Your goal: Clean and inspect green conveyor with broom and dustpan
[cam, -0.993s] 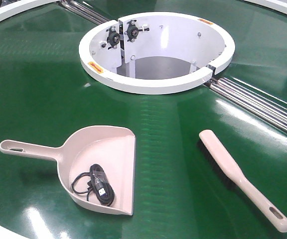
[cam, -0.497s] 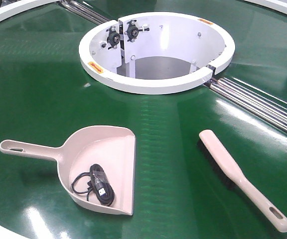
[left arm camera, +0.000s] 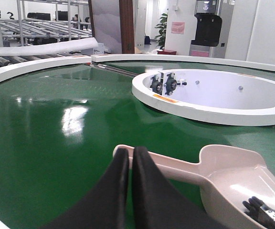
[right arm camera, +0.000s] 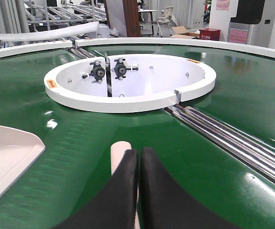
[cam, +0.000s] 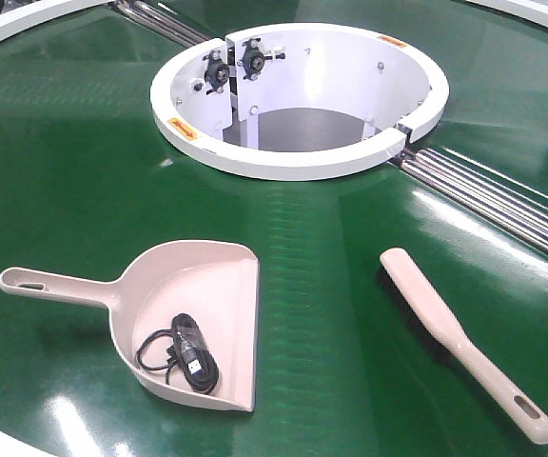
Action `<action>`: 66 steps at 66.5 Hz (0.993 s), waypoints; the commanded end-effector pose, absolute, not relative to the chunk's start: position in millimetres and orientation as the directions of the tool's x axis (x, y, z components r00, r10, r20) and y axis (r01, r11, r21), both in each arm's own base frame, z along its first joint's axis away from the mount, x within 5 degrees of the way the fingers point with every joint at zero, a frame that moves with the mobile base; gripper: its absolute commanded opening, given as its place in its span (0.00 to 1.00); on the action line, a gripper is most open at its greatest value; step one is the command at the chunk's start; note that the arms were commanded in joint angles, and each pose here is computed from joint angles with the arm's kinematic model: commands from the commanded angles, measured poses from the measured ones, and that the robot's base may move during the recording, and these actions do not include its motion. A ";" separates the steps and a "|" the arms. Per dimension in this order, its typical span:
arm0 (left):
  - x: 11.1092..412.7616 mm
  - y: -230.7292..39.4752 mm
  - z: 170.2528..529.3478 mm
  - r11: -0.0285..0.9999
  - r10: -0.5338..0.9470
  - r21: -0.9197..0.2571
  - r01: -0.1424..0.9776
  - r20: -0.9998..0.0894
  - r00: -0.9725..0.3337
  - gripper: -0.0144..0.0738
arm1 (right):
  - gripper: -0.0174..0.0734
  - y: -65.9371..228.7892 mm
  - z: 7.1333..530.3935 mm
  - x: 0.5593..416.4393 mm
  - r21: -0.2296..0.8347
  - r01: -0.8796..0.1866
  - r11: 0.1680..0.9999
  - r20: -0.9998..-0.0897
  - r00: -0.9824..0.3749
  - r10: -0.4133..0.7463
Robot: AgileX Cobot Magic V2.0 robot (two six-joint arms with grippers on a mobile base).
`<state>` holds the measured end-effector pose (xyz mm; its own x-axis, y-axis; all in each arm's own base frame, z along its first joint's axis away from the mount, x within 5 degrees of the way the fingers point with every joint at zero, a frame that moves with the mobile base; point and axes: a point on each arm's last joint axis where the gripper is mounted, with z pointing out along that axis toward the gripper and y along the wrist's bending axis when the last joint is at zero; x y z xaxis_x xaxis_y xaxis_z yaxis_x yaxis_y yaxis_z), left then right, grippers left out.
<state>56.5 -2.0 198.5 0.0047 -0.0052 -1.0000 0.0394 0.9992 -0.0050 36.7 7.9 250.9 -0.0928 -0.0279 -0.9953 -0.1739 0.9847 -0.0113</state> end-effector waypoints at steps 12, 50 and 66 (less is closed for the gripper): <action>56.5 -2.8 195.7 0.999 -0.015 -0.012 0.050 -0.998 0.066 0.15 | 0.18 3.6 259.2 36.8 -0.039 -0.081 0.996 -0.999 0.009 -0.038; 56.5 -2.8 196.0 0.999 -0.015 -0.012 0.050 -0.998 0.067 0.15 | 0.18 0.9 194.7 56.3 0.073 -0.018 0.997 -0.997 0.026 0.073; 56.5 -2.8 196.0 0.999 -0.015 -0.012 0.050 -0.998 0.067 0.15 | 0.18 0.9 194.8 56.3 0.076 -0.018 0.997 -0.997 0.027 0.076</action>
